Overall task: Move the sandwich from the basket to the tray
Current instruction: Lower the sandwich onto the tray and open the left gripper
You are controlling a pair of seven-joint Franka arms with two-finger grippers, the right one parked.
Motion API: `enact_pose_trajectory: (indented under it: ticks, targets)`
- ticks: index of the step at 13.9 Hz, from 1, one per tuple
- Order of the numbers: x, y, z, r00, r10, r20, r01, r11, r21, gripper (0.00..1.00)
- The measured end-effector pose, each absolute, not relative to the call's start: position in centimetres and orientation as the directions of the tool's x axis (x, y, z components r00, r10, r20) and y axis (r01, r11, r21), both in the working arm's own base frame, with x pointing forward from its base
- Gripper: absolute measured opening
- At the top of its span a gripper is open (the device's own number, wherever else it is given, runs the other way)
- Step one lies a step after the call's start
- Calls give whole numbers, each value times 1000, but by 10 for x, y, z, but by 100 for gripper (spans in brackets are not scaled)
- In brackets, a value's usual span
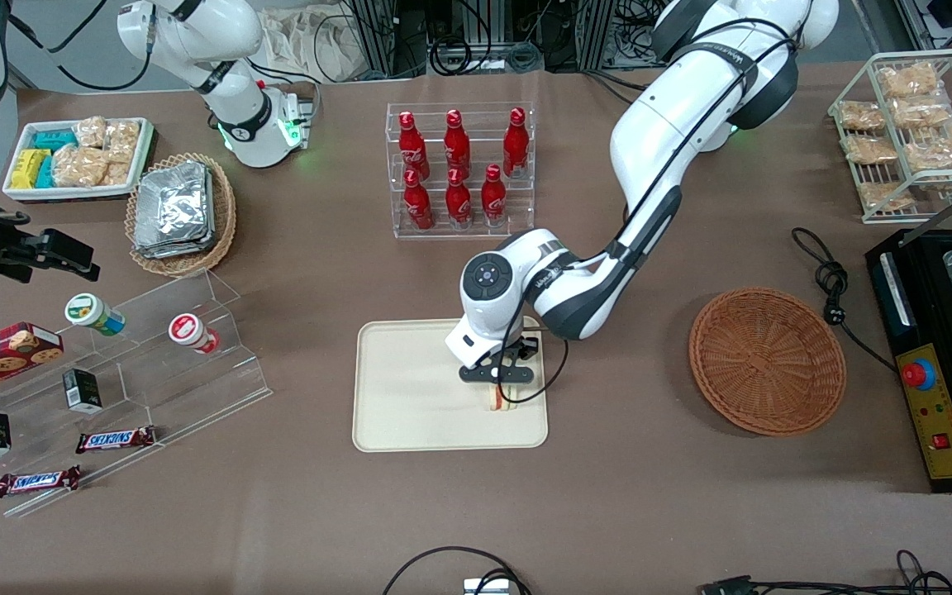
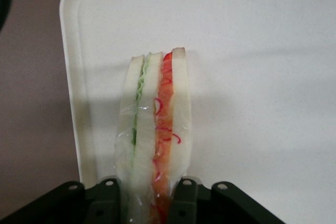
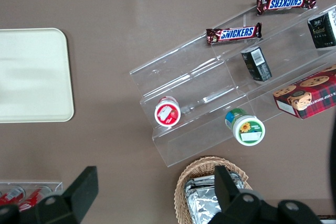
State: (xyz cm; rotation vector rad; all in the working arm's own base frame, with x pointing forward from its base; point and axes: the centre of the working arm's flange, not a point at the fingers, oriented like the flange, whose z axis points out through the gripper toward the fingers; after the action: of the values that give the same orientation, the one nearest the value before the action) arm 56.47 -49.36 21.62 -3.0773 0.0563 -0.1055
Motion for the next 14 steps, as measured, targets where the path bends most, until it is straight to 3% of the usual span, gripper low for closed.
enact_pose_trajectory:
  ticks: [5,7,14]
  targets:
    - [572,-493,221,994,14,105,20,-998,-57,84]
    - [580,-493,233,991,40,126,45,-998,-38,100]
    - [614,-459,323,966,169,197,178,-983,-31,100]
